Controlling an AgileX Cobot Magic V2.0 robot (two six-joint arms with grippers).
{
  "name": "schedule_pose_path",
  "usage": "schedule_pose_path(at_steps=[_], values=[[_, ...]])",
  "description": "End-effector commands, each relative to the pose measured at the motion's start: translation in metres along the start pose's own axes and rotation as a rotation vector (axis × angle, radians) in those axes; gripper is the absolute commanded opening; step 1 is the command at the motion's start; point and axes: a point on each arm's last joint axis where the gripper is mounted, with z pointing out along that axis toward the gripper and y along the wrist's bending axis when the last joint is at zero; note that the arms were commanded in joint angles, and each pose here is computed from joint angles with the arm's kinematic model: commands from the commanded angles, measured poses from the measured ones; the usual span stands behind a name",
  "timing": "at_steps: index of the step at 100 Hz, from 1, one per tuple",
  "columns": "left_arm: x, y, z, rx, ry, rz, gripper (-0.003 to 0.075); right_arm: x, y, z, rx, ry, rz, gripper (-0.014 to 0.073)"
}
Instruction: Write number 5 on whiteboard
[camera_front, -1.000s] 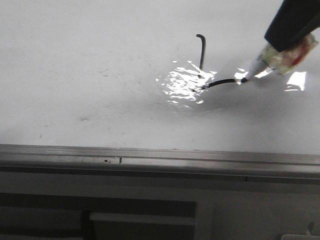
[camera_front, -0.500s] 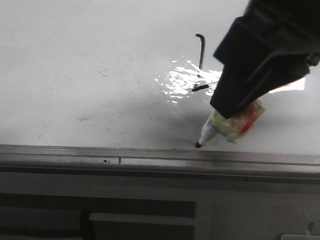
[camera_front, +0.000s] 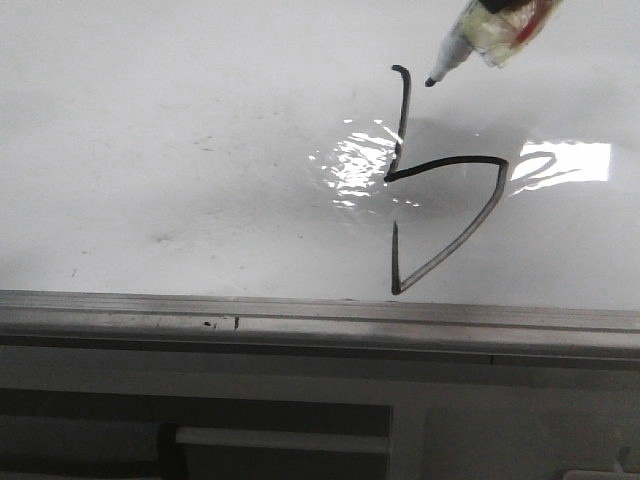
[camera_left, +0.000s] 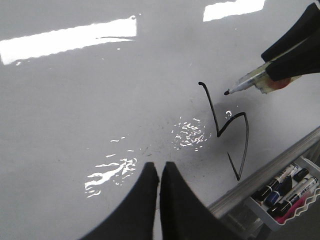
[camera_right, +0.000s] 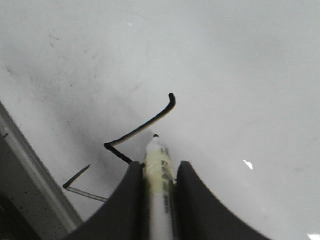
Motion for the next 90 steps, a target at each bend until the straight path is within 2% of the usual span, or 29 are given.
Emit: schedule_pose_path(at_steps=[1, 26, 56, 77, 90], values=[[-0.013, 0.003, -0.002, -0.033, -0.070, -0.028, -0.0020, -0.012, -0.011, -0.009, 0.052, -0.109, -0.024, -0.0063], [-0.013, 0.003, -0.002, -0.033, -0.070, -0.028, -0.0020, -0.017, -0.014, 0.002, 0.057, -0.151, -0.020, -0.0063], [-0.013, 0.003, -0.002, -0.033, -0.070, -0.028, -0.0020, -0.016, -0.010, 0.016, 0.048, -0.101, -0.032, -0.0063], [-0.012, 0.003, -0.002, -0.032, -0.069, -0.028, -0.0020, -0.007, -0.016, 0.026, 0.067, -0.004, -0.003, -0.0063], [-0.012, 0.003, -0.002, -0.032, -0.069, -0.028, -0.0020, -0.005, -0.018, 0.026, 0.075, 0.007, 0.003, -0.0063]])
